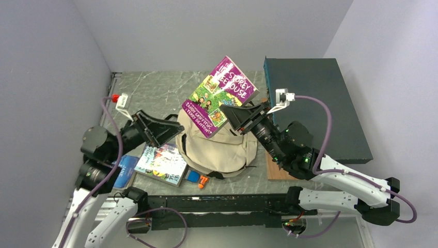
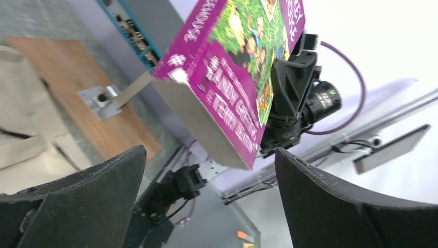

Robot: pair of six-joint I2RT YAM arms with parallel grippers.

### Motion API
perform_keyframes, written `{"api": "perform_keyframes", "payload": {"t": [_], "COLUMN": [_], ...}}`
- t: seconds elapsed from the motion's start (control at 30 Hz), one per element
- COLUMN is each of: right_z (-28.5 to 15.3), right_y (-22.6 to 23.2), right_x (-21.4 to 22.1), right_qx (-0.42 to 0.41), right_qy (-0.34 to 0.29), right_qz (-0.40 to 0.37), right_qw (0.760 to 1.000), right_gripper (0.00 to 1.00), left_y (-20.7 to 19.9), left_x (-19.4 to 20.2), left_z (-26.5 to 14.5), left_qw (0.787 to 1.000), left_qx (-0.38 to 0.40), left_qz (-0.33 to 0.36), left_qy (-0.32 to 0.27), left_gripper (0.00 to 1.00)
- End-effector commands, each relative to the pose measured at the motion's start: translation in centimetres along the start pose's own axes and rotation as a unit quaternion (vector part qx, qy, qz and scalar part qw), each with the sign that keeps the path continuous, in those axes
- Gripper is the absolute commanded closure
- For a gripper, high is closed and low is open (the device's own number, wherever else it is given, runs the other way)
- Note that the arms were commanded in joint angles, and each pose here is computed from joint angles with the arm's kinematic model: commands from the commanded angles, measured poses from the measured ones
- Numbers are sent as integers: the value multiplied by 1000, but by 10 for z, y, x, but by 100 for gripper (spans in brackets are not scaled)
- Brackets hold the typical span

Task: Pack the student bag
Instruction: Pick up the book from the center of the board, then place the book in the student bag.

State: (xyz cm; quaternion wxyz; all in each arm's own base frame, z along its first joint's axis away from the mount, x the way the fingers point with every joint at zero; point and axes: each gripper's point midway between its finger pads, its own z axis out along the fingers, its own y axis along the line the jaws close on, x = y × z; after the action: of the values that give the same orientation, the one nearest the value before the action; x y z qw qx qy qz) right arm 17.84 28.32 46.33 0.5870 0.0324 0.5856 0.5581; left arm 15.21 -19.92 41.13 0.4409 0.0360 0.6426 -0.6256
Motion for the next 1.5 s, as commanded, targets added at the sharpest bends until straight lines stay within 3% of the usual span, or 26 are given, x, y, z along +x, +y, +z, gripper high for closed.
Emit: {"api": "perform_keyframes", "payload": {"t": [0.0,0.3,0.47,0.53,0.57,0.63,0.67,0.77,0.83,0.9,1.03,1.17,1.27,1.37,1.47], "right_z": [-2,5,10,12,14,19,20,13,1,-13,-33,-61,-76,-89,-93], "right_y": [65,75,55,49,46,35,28,-15,-43,-64,-83,-92,-113,-140,-154], "right_x": [-38,-34,-22,-17,-14,-5,1,38,59,82,123,170,199,226,242], "right_qx": [-127,-159,-132,-124,-114,-77,-57,27,63,71,66,69,93,123,132], "right_qy": [-44,-49,-61,-61,-57,-37,-22,54,98,144,252,341,397,445,460], "right_qz": [101,147,178,180,172,136,109,8,-49,-104,-224,-380,-478,-543,-562], "right_qw": [986,975,973,974,977,987,992,998,992,982,939,857,778,702,675], "right_gripper": [100,100,100,100,95,76,64,39,23,14,11,9,9,21,24], "left_y": [-77,-71,-72,-69,-66,-58,-52,-22,-6,5,27,55,65,68,72], "left_x": [-12,-11,-12,-15,-16,-20,-23,-48,-66,-82,-92,-86,-80,-77,-74], "left_z": [-7,3,6,6,6,5,1,-25,-58,-93,-148,-172,-172,-168,-161], "left_qw": [983,985,984,985,986,989,991,983,961,931,878,840,835,839,844], "left_qx": [181,169,177,169,161,129,98,-56,-153,-230,-351,-449,-469,-465,-462], "left_qz": [25,3,8,17,19,34,49,97,122,143,146,139,141,144,143], "left_qy": [-3,-13,-28,-42,-46,-63,-74,-144,-196,-245,-292,-272,-251,-242,-230], "left_gripper": [0,2,33,50,76,100,100,100,100,100,100,100,100,100,100]}}
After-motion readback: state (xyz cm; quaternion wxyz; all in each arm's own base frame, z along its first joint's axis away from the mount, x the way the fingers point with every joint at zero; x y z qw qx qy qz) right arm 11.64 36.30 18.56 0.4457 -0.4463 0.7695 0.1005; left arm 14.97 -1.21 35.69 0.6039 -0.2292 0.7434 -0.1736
